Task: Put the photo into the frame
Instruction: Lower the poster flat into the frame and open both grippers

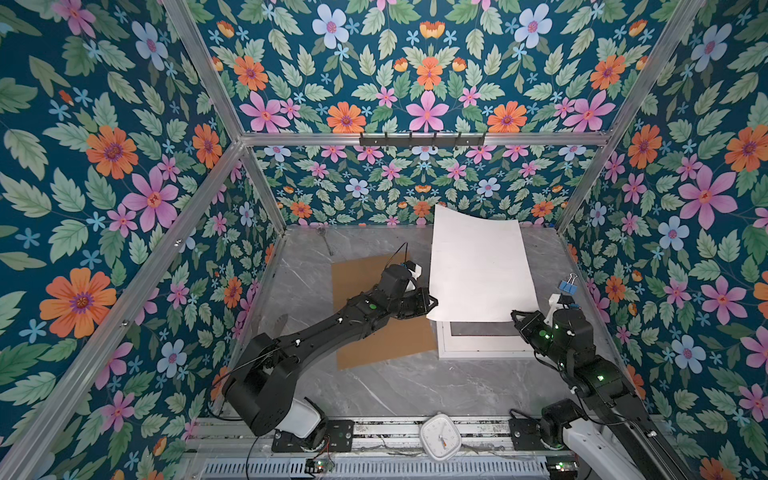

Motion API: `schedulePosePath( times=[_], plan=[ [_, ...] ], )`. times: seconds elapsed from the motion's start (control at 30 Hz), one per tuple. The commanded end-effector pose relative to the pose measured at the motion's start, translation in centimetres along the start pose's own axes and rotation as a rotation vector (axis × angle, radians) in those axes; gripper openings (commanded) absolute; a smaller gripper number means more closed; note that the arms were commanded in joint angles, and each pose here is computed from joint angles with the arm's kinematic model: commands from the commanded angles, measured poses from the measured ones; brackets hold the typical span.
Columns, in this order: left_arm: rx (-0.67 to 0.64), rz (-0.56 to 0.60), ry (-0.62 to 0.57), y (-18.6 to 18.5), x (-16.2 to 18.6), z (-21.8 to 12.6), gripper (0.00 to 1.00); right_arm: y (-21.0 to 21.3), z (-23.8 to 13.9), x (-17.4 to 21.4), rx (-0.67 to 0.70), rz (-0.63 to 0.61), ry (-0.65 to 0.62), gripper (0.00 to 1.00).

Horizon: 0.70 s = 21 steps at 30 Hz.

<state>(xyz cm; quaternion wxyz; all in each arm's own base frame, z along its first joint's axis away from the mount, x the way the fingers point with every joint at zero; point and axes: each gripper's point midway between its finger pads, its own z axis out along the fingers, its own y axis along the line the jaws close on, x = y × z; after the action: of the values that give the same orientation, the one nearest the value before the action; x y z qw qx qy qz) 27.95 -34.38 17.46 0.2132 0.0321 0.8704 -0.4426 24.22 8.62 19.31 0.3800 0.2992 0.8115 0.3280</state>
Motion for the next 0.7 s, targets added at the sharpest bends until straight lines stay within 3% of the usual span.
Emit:
schedulePosePath(
  times=[0.0,0.23,0.4,0.67],
  plan=[
    [0.032,-0.036,-0.063,-0.5,-0.9,1.0,0.0,-1.5,0.1,0.7,0.061,-0.108,0.036,0.0],
    [0.002,-0.129,-0.024,1.4,1.0,3.6,0.0,-2.8,0.9,1.2,0.117,-0.216,0.084,0.0],
    [-0.005,-0.211,0.011,3.0,2.8,5.0,0.0,-3.9,1.2,1.8,0.149,-0.246,0.122,0.0],
    [-0.019,-0.245,0.036,4.1,4.1,6.2,0.0,-5.7,1.8,2.6,0.2,-0.251,0.161,0.02]
  ],
)
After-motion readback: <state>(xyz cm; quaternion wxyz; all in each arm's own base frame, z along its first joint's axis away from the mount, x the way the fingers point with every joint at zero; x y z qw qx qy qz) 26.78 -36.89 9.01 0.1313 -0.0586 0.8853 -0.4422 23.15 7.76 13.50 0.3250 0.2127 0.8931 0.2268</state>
